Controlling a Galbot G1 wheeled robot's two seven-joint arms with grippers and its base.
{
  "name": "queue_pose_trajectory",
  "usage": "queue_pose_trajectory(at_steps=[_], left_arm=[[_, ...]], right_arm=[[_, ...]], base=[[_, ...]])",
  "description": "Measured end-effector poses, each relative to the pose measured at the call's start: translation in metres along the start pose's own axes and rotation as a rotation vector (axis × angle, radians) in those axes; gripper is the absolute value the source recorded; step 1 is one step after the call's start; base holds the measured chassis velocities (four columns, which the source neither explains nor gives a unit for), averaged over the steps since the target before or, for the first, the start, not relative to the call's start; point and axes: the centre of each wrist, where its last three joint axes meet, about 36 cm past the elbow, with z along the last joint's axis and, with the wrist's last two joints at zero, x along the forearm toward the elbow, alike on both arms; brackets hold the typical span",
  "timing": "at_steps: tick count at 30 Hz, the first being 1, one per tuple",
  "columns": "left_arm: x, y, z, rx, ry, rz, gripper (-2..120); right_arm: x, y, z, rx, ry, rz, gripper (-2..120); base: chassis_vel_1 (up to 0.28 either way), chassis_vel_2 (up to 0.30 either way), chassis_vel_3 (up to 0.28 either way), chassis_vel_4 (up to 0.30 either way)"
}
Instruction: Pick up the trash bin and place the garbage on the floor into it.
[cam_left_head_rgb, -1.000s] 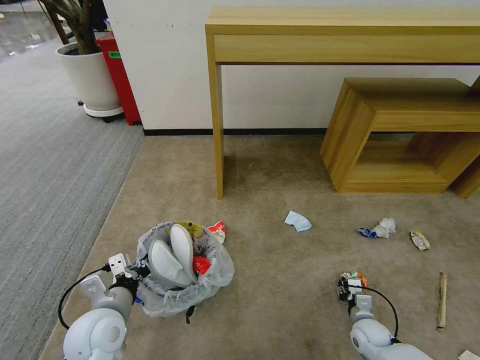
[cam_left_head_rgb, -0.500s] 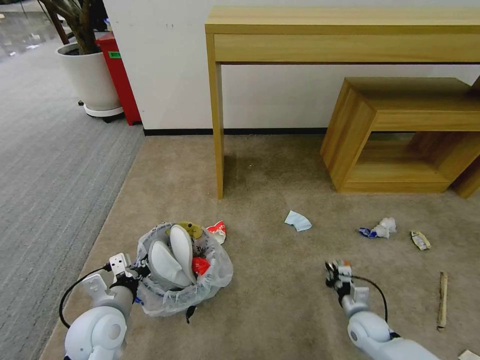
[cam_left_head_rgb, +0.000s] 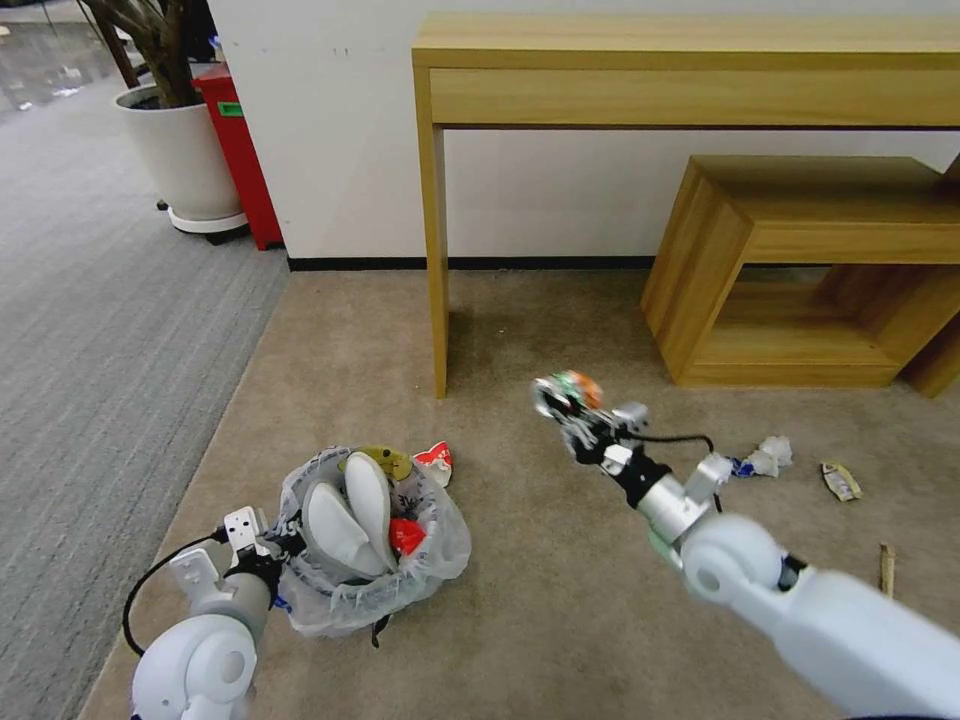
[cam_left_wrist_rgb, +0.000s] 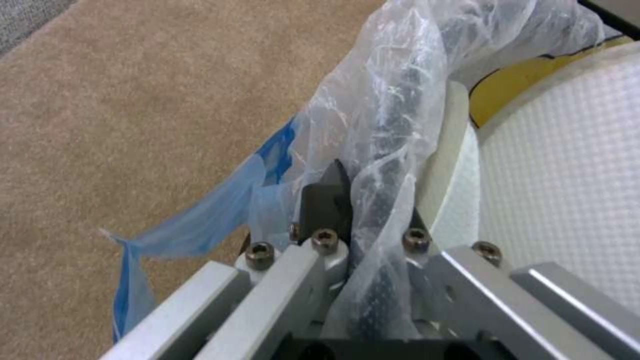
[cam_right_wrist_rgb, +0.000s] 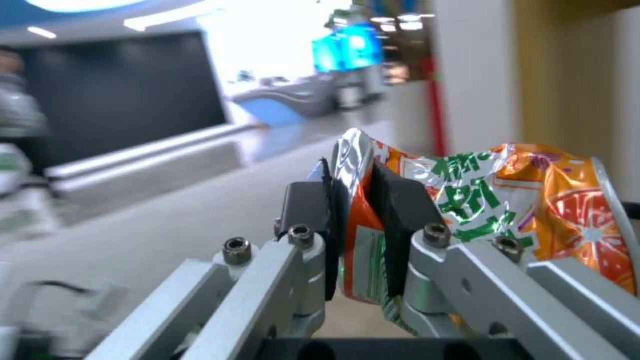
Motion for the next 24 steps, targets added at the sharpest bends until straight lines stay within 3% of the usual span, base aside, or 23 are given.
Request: queue_pose_trajectory(at_steps=[7, 14, 24], left_arm=[[0.006, -0.003, -0.004, 0.000, -0.008, 0.005, 1], [0.017, -0.007, -0.013, 0.001, -0.020, 0.015, 1], [0.025, -0.007, -0.020, 0.002, -0.035, 0.019, 1]], right_arm=[[-0.013, 0.021, 0.014, -0.179, -0.020, -0.129, 11], [-0.023, 0.062, 0.054, -0.367, 0.056, -0.189, 11], [-0.035, 0.088, 0.091, -0.447, 0.141, -0.211, 11]], base=[[0.000, 0.000, 0.000, 0.000], [0.000, 0.000, 0.000, 0.000], [0.000, 0.000, 0.000, 0.000]])
